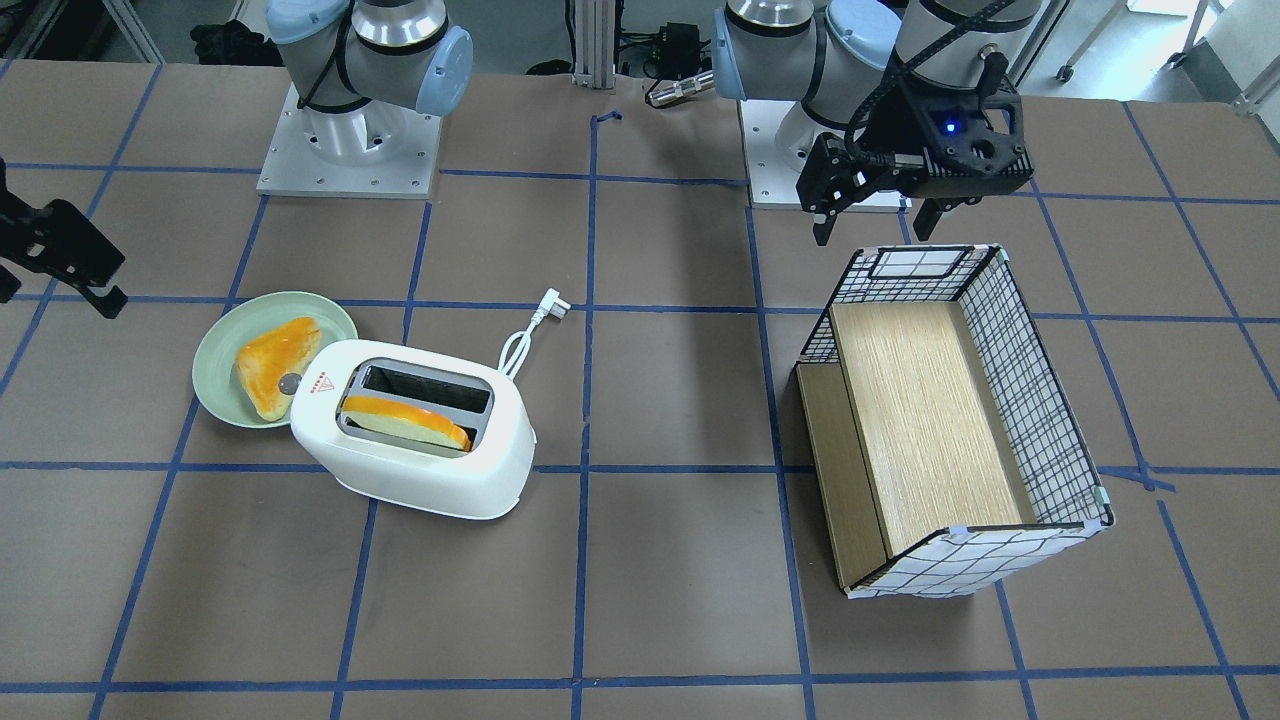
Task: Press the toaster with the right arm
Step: 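Lift the right gripper up and away from the toaster lever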
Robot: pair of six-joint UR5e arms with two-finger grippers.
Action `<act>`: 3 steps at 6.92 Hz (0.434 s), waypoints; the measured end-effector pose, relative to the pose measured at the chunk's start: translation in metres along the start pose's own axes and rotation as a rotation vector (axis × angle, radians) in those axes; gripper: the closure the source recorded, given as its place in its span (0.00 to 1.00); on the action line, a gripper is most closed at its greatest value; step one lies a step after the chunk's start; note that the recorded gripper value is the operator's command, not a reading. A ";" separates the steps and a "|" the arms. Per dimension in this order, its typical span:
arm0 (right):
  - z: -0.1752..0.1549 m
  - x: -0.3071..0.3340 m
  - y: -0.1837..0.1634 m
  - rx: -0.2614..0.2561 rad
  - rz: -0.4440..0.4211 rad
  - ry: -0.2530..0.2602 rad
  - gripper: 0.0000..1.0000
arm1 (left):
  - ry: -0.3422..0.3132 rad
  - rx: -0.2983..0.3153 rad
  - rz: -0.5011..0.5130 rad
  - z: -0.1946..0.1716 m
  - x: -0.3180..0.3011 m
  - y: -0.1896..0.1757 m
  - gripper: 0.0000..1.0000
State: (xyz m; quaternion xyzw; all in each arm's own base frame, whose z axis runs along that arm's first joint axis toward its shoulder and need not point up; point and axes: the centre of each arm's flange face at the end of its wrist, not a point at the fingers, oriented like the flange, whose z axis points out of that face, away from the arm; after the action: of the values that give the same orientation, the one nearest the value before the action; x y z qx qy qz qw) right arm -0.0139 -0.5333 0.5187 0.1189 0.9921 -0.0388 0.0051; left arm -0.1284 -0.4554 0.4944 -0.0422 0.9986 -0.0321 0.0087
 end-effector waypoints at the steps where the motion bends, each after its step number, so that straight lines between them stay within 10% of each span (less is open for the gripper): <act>1: -0.004 -0.028 0.006 0.002 0.030 0.013 0.00 | 0.000 0.000 0.000 0.000 0.000 0.000 0.00; 3: -0.002 -0.083 0.017 0.019 0.030 0.017 0.00 | 0.001 0.000 0.000 0.000 0.000 0.000 0.00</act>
State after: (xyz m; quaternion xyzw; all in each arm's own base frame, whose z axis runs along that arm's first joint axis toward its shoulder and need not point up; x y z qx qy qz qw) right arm 0.0704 -0.5364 0.5214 0.1340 0.9899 -0.0471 -0.0038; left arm -0.1285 -0.4554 0.4943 -0.0422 0.9986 -0.0320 0.0083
